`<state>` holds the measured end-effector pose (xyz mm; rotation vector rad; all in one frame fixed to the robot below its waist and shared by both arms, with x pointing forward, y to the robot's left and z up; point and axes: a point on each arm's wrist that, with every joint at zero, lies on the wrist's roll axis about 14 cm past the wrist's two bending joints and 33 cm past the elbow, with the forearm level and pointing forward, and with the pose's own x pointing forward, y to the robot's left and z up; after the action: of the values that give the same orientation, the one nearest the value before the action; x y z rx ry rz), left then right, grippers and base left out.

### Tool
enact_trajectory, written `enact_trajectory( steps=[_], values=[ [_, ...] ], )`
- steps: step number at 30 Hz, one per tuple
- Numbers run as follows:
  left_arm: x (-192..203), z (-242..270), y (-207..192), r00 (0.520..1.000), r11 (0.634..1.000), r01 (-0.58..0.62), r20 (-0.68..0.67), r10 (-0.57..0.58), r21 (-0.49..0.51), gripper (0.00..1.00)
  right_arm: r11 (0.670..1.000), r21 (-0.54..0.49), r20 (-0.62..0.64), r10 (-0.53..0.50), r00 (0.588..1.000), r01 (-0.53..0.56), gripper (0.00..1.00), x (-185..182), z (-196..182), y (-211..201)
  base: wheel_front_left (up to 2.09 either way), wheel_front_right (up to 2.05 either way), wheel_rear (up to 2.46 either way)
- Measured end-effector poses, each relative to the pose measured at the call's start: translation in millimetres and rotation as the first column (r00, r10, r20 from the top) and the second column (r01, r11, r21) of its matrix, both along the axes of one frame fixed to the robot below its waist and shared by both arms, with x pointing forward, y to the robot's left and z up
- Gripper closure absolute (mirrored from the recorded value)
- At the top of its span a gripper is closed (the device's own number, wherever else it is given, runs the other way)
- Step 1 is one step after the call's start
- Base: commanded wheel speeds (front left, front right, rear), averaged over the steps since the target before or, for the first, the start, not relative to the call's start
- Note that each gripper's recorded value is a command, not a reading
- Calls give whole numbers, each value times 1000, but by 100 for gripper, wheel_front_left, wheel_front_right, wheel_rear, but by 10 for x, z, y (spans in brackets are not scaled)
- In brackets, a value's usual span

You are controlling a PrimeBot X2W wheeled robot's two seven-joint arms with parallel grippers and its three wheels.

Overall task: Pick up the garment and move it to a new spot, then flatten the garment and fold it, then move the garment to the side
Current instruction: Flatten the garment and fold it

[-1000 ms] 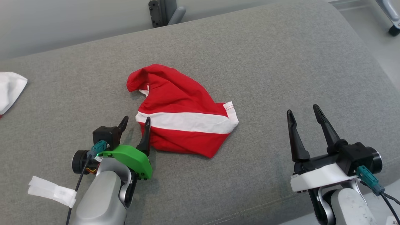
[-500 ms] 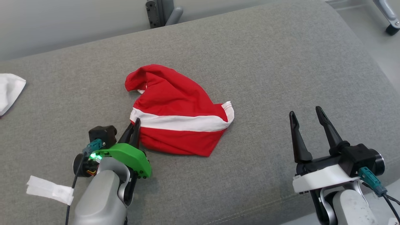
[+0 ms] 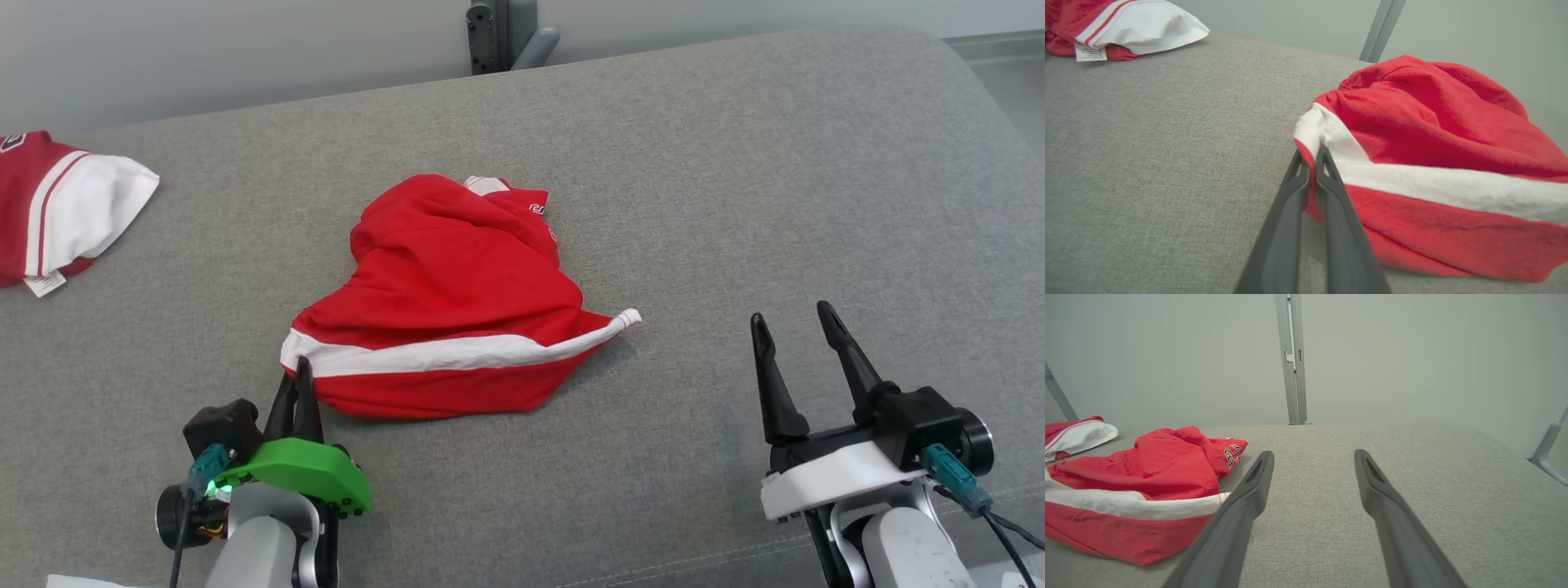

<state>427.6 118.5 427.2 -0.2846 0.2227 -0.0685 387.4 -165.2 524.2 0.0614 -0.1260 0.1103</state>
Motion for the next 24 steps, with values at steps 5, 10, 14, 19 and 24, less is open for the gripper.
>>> enact_trajectory(
  steps=[5,10,14,19,24],
  values=[
    [-130,-47,60,1000,1000,-24,-14,24,5,100,1000,3,-31,31,999,-31,0,33,-104,105,0,0,0],
    [-266,-88,-57,999,1000,-7,-34,6,-30,100,999,4,-50,49,998,-49,0,50,-165,164,0,0,0],
    [-336,-48,-175,999,998,18,-27,-19,-65,96,997,7,-60,72,996,-72,0,77,-195,244,0,0,0],
    [-316,174,-180,999,996,8,41,-5,-84,0,994,2,-56,108,993,-108,0,195,-178,366,0,0,0],
    [-326,384,-22,993,996,-41,108,49,-76,0,990,-10,-92,138,986,-140,0,328,-276,474,0,0,0]
  ],
)
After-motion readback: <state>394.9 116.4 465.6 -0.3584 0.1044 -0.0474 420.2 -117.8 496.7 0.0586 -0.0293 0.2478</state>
